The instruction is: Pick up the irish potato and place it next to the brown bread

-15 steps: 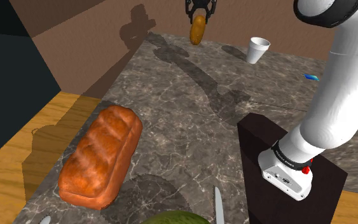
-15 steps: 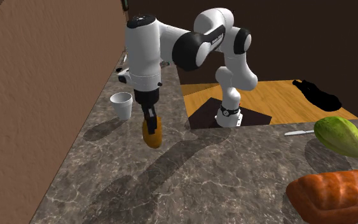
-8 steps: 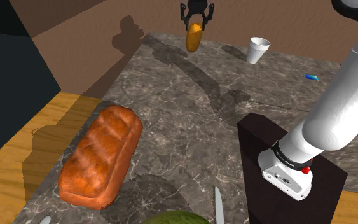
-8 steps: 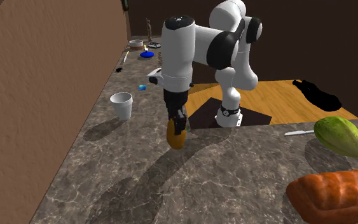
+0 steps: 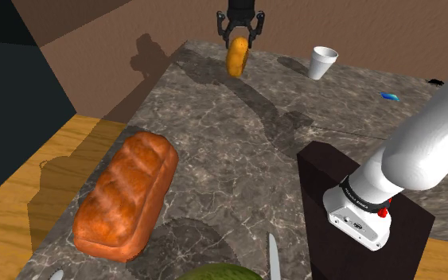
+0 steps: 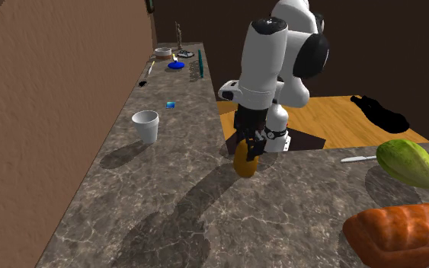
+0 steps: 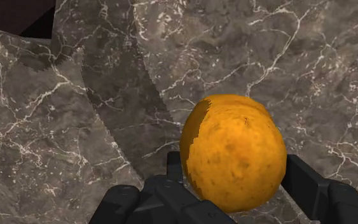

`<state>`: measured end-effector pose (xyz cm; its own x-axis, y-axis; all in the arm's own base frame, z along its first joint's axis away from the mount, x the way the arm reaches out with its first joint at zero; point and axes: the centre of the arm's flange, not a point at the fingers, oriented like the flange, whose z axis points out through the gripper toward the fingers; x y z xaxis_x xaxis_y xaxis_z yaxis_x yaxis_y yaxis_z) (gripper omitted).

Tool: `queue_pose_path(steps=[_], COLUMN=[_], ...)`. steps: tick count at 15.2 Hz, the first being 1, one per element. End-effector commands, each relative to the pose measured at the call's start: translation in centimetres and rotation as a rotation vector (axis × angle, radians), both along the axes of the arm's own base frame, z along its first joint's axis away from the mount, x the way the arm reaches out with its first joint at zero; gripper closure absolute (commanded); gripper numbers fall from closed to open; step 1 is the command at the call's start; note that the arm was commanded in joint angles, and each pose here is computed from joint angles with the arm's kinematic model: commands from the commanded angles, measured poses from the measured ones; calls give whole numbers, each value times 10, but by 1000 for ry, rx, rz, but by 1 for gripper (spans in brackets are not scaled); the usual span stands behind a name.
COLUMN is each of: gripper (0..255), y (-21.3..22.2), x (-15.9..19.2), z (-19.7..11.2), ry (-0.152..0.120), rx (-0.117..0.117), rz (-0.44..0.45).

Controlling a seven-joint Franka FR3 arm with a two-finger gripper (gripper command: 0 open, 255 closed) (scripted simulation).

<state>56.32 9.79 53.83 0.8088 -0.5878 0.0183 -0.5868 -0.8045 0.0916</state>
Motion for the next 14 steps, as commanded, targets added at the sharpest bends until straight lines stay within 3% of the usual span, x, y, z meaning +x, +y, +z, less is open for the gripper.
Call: queue_pose_path(steps=[1,14], gripper=[255,255], y=[24,168], x=[-15,-109], z=[-3,-3], ry=[0,0], rx=[-1,-1], rz=[-1,-1])
